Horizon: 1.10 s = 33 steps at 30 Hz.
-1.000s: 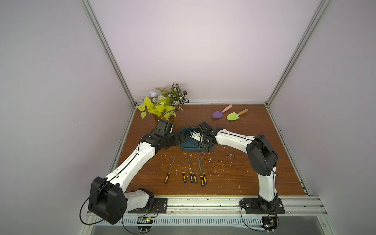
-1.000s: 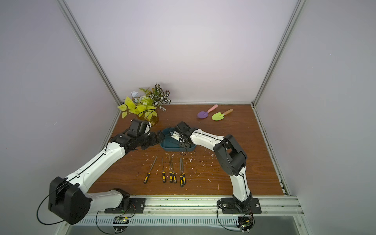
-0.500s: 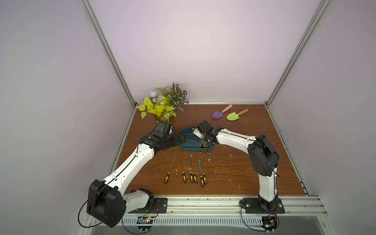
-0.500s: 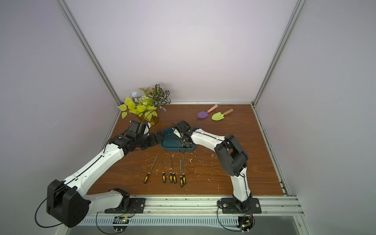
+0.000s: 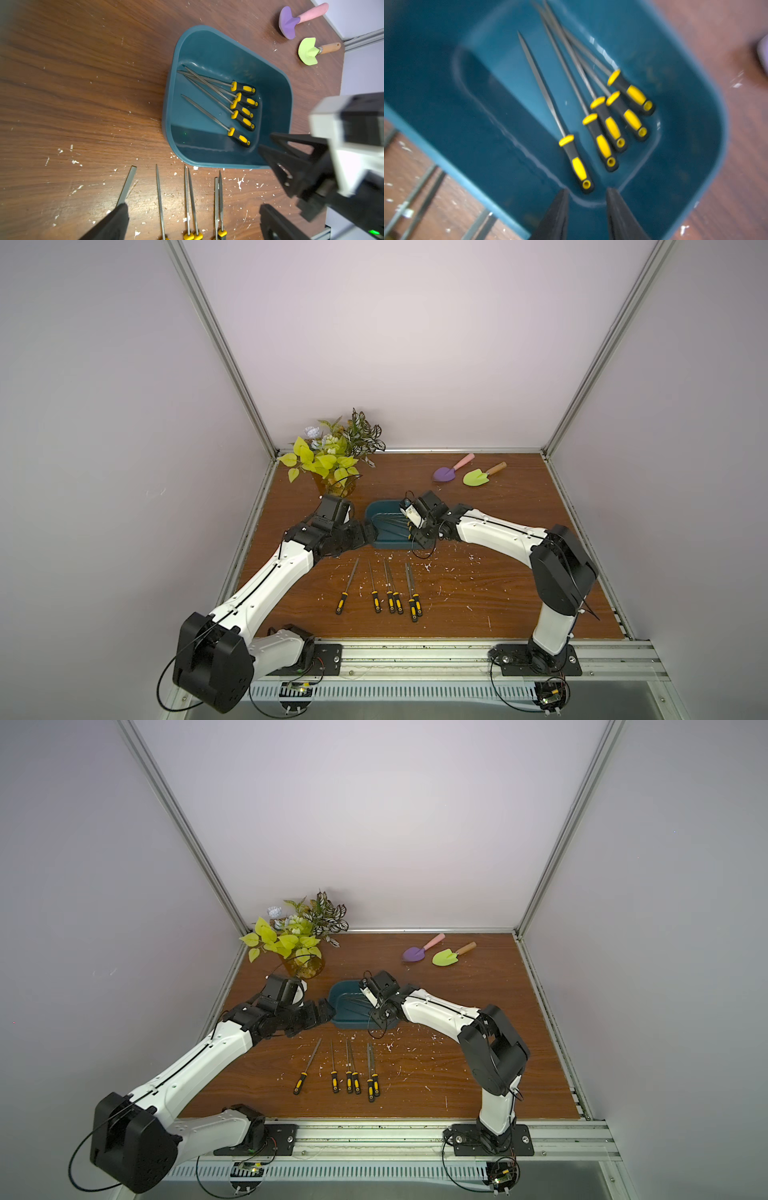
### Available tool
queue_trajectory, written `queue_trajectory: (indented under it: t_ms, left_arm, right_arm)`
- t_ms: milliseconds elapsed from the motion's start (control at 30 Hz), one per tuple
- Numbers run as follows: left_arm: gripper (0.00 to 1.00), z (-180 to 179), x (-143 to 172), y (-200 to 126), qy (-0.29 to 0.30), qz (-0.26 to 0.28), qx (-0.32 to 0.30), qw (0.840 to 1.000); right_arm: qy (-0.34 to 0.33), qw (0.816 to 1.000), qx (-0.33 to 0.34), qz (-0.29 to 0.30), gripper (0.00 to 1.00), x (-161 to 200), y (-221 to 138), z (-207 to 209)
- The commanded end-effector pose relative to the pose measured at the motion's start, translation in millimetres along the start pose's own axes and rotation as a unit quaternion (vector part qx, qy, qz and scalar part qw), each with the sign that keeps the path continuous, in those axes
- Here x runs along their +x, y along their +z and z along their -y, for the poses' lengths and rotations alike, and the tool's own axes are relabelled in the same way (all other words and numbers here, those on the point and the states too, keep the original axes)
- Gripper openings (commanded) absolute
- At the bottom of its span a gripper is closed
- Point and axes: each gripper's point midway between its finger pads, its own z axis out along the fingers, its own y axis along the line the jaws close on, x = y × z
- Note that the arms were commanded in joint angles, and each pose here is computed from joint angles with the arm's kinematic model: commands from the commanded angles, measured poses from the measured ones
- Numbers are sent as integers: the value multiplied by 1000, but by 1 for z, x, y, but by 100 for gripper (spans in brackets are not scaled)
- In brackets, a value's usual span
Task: Put the file tool into the storage box
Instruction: Place the file tool in the storage box.
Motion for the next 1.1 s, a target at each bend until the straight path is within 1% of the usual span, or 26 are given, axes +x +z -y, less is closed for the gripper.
queue_trajectory:
  t_ms: [0, 200, 400, 500, 633, 800, 933, 1000, 1067]
  left_arm:
    - [100, 2, 5, -6, 0, -1, 7, 1000]
    - [100, 4, 5, -7, -1, -2, 11, 1000]
    - [100, 5, 4, -5, 0, -4, 9, 1000]
    - [100, 5, 3, -5, 2, -6, 9, 1000]
    - [100, 6, 2, -4, 4, -4, 9, 1000]
    - [100, 5, 2, -2, 8, -7, 7, 1000]
    - [100, 5, 2, 0, 8, -11, 6, 1000]
    - [100, 5, 3, 1, 8, -13, 5, 1000]
    - [100, 4, 4, 2, 7, -16, 4, 1000]
  right_arm:
    - [5, 1000, -15, 2, 37, -5, 3, -6]
    - [-13, 1000, 3, -19, 37, -3, 22, 1]
    - [-20, 999, 28, -26, 37, -13, 34, 17]
    - [-21, 999, 40, -19, 37, -23, 33, 24]
    - [-21, 998, 62, -3, 37, -39, 21, 36]
    - [-4, 997, 68, 24, 38, -59, -9, 43]
    - [58, 996, 47, 55, 38, -60, -43, 39]
    - [98, 992, 30, 69, 40, -53, -58, 32]
    - [138, 987, 14, 78, 42, -38, -69, 20]
